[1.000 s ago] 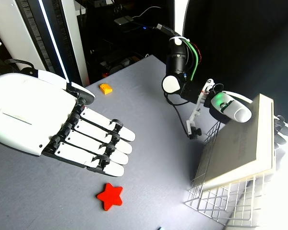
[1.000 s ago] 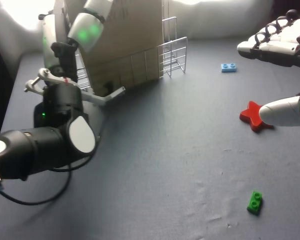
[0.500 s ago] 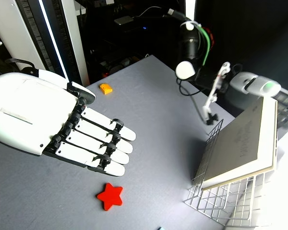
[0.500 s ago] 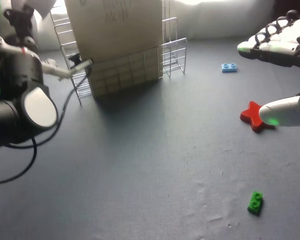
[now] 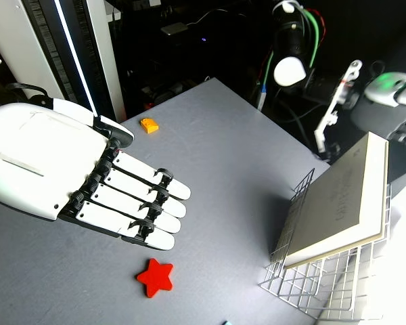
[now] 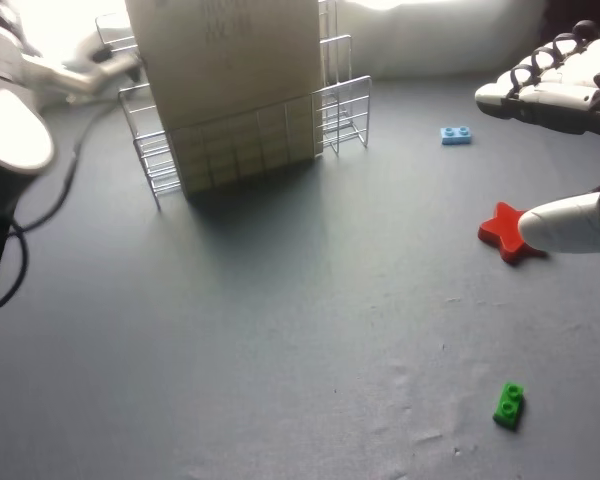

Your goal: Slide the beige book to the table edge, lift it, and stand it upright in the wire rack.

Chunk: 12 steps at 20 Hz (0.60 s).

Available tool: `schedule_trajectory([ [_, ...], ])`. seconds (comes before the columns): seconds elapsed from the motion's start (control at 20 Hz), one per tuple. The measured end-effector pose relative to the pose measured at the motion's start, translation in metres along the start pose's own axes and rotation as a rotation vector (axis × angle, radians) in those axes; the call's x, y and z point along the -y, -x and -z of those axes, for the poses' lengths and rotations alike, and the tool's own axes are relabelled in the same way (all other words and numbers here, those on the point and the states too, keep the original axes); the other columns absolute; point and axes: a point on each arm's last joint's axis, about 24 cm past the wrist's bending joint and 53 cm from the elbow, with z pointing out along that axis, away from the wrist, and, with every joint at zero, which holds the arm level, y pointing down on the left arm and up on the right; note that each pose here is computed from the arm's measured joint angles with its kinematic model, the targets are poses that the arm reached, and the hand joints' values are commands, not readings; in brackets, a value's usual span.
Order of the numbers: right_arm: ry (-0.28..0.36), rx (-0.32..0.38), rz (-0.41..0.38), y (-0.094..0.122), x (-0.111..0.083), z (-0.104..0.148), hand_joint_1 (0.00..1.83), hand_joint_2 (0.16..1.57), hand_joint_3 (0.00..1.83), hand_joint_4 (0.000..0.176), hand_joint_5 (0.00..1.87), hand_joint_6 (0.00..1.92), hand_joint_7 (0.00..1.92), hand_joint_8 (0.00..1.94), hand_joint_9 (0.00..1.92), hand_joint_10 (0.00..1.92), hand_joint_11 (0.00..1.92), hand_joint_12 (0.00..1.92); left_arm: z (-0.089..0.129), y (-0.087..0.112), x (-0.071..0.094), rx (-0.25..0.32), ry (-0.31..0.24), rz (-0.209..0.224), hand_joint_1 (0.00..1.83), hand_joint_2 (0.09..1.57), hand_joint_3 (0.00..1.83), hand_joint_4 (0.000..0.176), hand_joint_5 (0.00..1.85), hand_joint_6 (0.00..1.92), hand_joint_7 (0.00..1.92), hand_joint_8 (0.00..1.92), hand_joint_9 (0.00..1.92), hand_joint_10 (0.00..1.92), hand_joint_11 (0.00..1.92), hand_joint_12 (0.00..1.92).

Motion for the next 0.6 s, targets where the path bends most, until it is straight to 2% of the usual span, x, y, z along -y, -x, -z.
schedule_trajectory([
  [0.05,-0.001,0.000,0.000,0.000,0.000,0.000,0.00,1.14,0.00,0.000,0.00,0.00,0.00,0.00,0.00,0.00,0.00,0.00,-0.001,0.014,0.007,0.053,-0.005,0.041,0.46,0.91,0.00,0.000,0.17,0.01,0.28,0.01,0.32,0.01,0.00,0.87],
  [0.1,-0.001,0.000,0.000,0.000,0.000,0.000,0.00,1.14,0.00,0.000,0.00,0.00,0.00,0.00,0.00,0.00,0.00,0.00,0.000,0.022,0.010,0.079,-0.002,0.077,0.46,0.91,0.00,0.000,0.17,0.01,0.28,0.00,0.31,0.01,0.00,0.86],
  [0.15,-0.001,0.000,0.000,0.000,0.000,0.000,0.00,1.15,0.00,0.000,0.00,0.00,0.00,0.00,0.00,0.00,0.00,0.00,0.002,0.029,0.012,0.099,0.014,0.108,0.47,0.91,0.00,0.000,0.17,0.01,0.29,0.00,0.31,0.01,0.00,0.85],
  [0.2,-0.001,0.000,0.000,0.000,0.000,0.000,0.00,1.15,0.00,0.000,0.00,0.00,0.00,0.00,0.00,0.00,0.00,0.00,0.003,0.031,0.010,0.094,0.048,0.135,0.47,0.91,0.00,0.000,0.18,0.01,0.31,0.01,0.33,0.01,0.00,0.88],
  [0.25,-0.001,0.000,0.000,0.000,0.000,0.000,0.00,1.15,0.00,0.000,0.00,0.00,0.00,0.00,0.00,0.00,0.00,0.00,0.002,0.031,0.010,0.078,0.077,0.147,0.46,0.91,0.00,0.000,0.19,0.01,0.32,0.01,0.35,0.02,0.00,0.88],
  [0.3,-0.001,0.000,0.000,0.000,0.000,0.000,0.00,1.15,0.00,0.000,0.00,0.00,0.00,0.00,0.00,0.00,0.00,0.00,0.002,0.026,0.008,0.045,0.117,0.138,0.45,0.91,0.00,0.000,0.19,0.01,0.31,0.01,0.34,0.01,0.00,0.88],
  [0.45,-0.006,0.001,0.000,0.000,0.001,0.000,0.00,1.15,0.00,0.000,0.00,0.00,0.00,0.00,0.00,0.00,0.00,0.00,0.005,0.015,-0.002,0.023,0.259,0.198,0.44,0.91,0.00,0.000,0.17,0.00,0.29,0.00,0.32,0.00,0.00,0.87],
  [0.5,-0.006,0.001,0.000,0.000,0.001,0.000,0.00,1.15,0.00,0.000,0.00,0.00,0.00,0.00,0.00,0.00,0.00,0.00,0.005,0.013,-0.004,0.013,0.280,0.196,0.44,0.91,0.00,0.000,0.17,0.00,0.29,0.00,0.32,0.00,0.00,0.87],
  [0.55,-0.008,0.001,0.000,0.000,0.002,0.000,0.00,1.15,0.00,0.000,0.00,0.00,0.00,0.00,0.00,0.00,0.00,0.00,0.007,0.002,-0.005,-0.044,0.347,0.174,0.44,0.90,0.00,0.000,0.15,0.00,0.26,0.00,0.29,0.00,0.00,0.84],
  [0.6,-0.009,0.001,-0.001,0.000,0.002,0.000,0.00,1.15,0.00,0.000,0.00,0.00,0.00,0.00,0.00,0.00,0.00,0.00,0.010,-0.004,-0.003,-0.082,0.370,0.144,0.44,0.90,0.00,0.000,0.15,0.00,0.26,0.00,0.29,0.00,0.00,0.84],
])
